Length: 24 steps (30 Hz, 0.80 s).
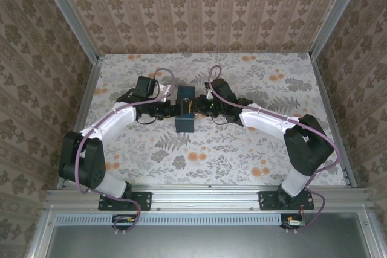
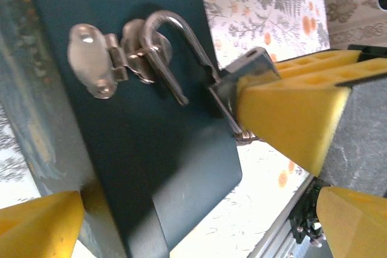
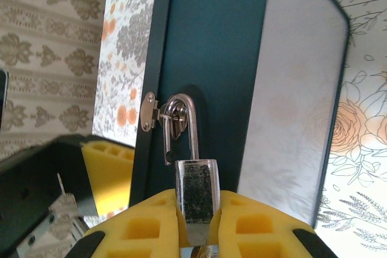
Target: Unlock the padlock with the key
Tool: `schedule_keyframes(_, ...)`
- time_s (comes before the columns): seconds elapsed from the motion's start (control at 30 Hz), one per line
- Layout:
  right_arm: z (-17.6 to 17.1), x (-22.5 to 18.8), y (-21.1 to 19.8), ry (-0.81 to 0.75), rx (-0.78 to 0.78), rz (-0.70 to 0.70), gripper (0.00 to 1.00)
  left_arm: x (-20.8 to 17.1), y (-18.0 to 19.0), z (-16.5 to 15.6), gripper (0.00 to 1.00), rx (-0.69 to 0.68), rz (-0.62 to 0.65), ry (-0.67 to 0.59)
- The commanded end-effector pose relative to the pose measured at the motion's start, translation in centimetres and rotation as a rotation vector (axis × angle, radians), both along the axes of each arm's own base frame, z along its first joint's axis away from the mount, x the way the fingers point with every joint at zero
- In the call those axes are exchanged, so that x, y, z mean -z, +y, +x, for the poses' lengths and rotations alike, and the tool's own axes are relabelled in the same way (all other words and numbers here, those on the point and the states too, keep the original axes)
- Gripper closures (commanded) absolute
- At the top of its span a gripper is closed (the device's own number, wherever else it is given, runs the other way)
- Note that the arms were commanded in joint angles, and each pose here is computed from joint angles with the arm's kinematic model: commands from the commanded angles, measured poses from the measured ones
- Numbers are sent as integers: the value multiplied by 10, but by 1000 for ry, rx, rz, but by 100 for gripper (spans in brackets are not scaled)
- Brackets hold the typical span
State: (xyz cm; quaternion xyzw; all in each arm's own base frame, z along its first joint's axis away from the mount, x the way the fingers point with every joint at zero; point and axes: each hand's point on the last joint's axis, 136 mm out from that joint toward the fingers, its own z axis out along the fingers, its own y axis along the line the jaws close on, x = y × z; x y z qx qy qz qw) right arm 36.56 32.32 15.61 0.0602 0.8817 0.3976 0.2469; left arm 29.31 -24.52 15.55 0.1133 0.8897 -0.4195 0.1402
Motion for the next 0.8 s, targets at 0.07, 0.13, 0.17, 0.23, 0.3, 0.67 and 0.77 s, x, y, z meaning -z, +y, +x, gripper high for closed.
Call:
schedule_keyframes(0.07, 16, -21, -1, -20, 119, 62, 99, -2, -9, 1, 0, 5, -75, 32)
schedule_keyframes(0.13, 21, -17, -4, -18, 146, 61, 99, -1, -3, 6, 0, -26, -71, 32)
schedule_keyframes(0.17, 22, -17, -3, -20, 150, 63, 99, -1, 2, 9, 0, -51, -64, 30)
schedule_keyframes(0.23, 27, -17, -5, -25, 172, 61, 100, -1, 18, 20, 0, -132, -34, 17)
schedule_keyframes(0.3, 30, -18, -4, -25, 180, 73, 100, 0, 41, 35, 0, -237, 20, -12)
schedule_keyframes(0.67, 34, -8, 10, -14, 137, 88, 100, 11, 103, 138, 0, -530, 272, -185)
schedule_keyframes(0.77, 30, -10, 9, -27, 122, 78, 100, 8, 98, 165, 0, -540, 278, -216)
